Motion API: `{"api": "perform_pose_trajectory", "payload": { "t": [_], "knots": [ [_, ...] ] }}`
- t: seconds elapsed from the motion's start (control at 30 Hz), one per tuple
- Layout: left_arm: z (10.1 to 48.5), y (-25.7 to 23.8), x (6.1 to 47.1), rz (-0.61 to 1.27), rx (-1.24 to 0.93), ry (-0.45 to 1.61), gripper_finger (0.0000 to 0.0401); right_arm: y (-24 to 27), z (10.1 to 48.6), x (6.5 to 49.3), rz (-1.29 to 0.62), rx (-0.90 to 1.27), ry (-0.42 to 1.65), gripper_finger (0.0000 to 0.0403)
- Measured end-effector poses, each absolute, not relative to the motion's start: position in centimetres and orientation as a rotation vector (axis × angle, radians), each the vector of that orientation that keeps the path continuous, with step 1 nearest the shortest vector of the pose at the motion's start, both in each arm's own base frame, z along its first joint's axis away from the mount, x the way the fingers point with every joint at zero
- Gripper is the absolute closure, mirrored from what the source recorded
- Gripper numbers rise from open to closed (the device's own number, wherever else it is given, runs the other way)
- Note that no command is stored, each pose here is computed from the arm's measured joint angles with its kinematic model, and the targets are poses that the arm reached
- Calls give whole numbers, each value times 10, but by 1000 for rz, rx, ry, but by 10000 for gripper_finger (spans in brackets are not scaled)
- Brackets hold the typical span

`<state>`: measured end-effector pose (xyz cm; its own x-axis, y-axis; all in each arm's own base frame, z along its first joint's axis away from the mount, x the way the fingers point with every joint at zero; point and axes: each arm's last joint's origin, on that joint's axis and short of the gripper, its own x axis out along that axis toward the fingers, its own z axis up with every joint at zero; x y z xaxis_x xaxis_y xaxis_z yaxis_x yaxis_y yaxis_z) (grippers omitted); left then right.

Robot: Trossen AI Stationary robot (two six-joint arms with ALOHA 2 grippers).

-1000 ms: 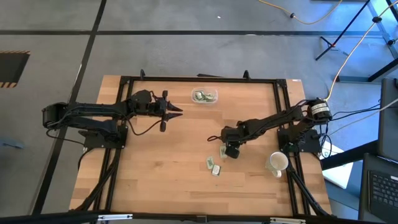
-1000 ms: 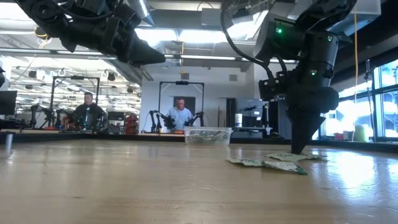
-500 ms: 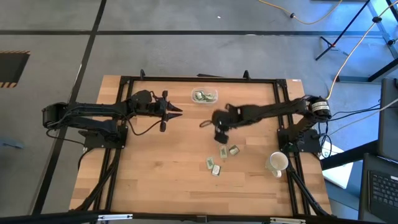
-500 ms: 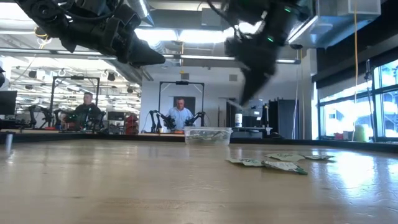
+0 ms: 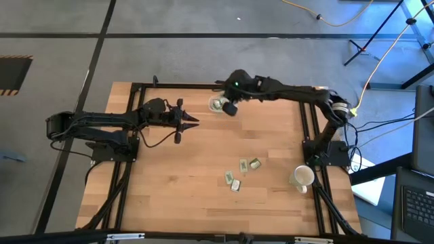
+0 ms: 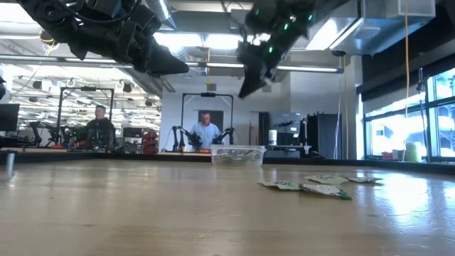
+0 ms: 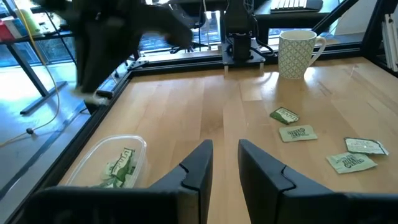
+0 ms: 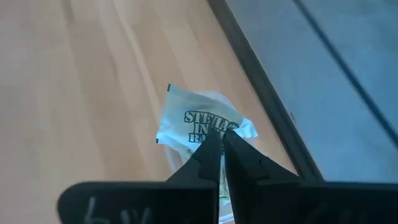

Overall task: Pick and place items into bin
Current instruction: Put the white stevia packet into the transparent bin

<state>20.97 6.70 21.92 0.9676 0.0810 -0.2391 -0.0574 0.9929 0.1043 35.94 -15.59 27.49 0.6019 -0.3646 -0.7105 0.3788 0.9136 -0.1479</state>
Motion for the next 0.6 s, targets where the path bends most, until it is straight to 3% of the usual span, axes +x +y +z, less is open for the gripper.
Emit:
{"api": "perform_pose_trajectory", "payload": {
  "t": [0.37,0.6],
  "knots": [
    [219,67,210,70,97,246,331,-207,192,366,-395,176,1022,391],
    [219,67,210,70,97,246,331,-207,182,368,-387,187,1049,383]
  ]
}}
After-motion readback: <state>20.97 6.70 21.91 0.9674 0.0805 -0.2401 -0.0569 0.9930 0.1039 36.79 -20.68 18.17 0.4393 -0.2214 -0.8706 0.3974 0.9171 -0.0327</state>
